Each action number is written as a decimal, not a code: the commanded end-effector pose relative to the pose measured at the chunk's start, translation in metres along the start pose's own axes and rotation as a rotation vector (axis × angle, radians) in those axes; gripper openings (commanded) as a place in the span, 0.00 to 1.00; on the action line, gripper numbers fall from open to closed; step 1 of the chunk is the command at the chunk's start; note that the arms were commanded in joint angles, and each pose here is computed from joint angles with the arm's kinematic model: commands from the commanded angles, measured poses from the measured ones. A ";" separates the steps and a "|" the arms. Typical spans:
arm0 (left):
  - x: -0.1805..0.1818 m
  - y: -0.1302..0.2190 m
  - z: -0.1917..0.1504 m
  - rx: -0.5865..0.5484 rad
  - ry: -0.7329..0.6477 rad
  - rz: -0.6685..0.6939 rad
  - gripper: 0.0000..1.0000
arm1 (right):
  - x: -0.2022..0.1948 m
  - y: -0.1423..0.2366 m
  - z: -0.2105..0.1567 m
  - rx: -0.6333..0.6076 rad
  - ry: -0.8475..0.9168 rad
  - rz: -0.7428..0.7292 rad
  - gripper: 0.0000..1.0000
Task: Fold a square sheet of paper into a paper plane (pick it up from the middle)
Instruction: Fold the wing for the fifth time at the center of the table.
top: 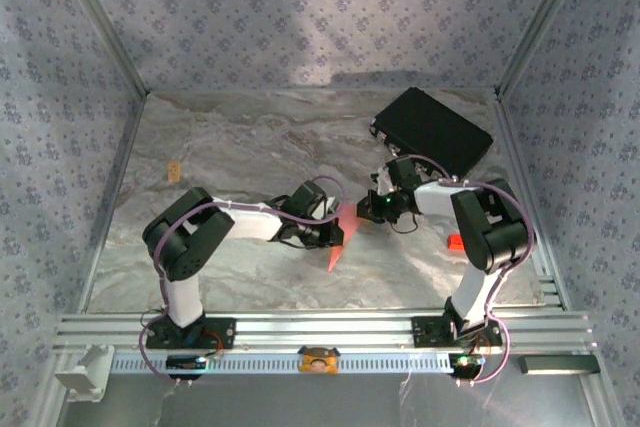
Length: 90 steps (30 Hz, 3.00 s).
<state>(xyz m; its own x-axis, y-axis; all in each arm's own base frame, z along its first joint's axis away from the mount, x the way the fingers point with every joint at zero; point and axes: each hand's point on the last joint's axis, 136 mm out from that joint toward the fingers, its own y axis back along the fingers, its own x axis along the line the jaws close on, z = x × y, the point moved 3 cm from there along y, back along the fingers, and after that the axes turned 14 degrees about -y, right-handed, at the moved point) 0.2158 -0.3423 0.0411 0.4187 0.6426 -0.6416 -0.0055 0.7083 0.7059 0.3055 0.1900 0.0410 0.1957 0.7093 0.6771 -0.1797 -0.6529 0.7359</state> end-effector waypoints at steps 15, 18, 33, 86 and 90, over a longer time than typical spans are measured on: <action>0.033 -0.007 -0.038 0.120 0.088 0.102 0.00 | 0.012 0.048 0.032 -0.201 0.037 0.006 0.15; 0.033 -0.007 -0.038 0.119 0.087 0.103 0.00 | 0.021 0.049 0.019 -0.179 0.086 0.007 0.15; 0.031 -0.006 -0.037 0.109 0.085 0.104 0.00 | 0.027 -0.007 -0.023 0.025 0.090 0.024 0.11; -0.030 -0.006 0.030 0.012 -0.006 -0.037 0.09 | -0.024 -0.013 -0.024 -0.006 -0.062 -0.044 0.00; -0.016 -0.014 0.017 0.058 0.031 -0.009 0.09 | -0.025 -0.013 -0.024 -0.010 -0.063 -0.045 0.00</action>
<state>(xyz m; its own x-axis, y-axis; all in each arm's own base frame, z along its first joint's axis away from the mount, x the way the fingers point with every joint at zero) 0.2333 -0.3724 0.0631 0.4225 0.6261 -0.6554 0.0021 0.7224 0.6915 0.2887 0.2044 0.0396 0.1841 0.6660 0.7229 -0.1868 -0.6983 0.6910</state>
